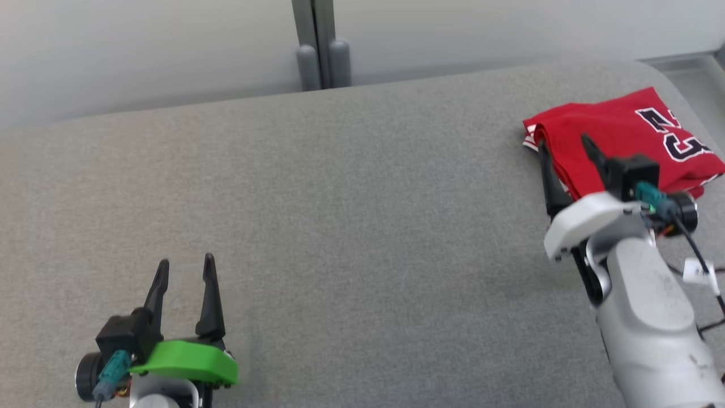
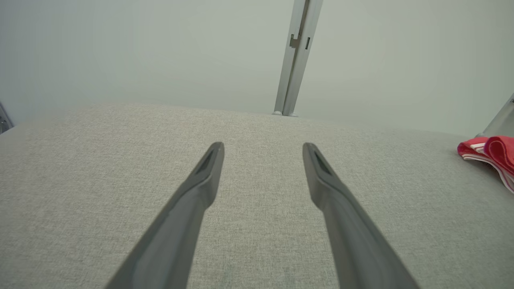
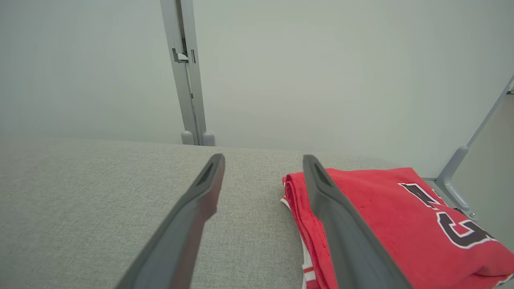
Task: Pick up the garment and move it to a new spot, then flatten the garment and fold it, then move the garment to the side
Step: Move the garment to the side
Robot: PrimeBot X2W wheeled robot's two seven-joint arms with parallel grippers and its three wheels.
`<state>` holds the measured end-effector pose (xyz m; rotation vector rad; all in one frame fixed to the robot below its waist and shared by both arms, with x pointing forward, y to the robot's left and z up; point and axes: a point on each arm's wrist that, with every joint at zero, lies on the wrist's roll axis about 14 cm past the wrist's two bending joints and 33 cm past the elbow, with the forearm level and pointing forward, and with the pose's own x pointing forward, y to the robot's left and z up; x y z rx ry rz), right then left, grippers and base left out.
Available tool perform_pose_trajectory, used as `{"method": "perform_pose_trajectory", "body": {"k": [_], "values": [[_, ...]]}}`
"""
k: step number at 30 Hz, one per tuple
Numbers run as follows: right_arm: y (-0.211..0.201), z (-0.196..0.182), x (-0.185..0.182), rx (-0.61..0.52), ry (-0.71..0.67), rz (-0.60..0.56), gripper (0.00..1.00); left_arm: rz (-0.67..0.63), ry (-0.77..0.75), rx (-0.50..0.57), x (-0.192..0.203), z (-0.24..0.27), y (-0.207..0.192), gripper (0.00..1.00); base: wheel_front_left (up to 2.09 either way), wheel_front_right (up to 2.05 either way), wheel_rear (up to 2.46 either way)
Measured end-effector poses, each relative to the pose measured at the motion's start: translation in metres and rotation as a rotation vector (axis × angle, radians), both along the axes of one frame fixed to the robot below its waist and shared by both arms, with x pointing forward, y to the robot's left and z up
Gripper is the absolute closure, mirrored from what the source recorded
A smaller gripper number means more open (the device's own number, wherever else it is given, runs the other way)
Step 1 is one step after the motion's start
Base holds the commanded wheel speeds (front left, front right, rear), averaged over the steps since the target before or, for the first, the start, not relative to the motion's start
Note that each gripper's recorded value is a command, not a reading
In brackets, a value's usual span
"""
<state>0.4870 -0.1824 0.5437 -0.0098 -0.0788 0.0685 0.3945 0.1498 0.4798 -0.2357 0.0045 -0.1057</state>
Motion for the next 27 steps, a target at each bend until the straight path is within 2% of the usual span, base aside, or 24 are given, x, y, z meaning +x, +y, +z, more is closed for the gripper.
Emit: {"method": "perform_pose_trajectory", "body": {"k": [13, 27], "values": [[0.019, -0.033, -0.063, 0.157, 0.018, 0.031, 0.00, 0.094, 0.049, -0.033, -0.044, -0.014, 0.026, 0.00, 0.00, 0.00, 0.00], [0.015, -0.039, -0.097, 0.192, 0.012, 0.023, 0.00, 0.100, 0.064, -0.070, -0.053, -0.017, 0.020, 0.00, 0.00, 0.00, 0.00]]}}
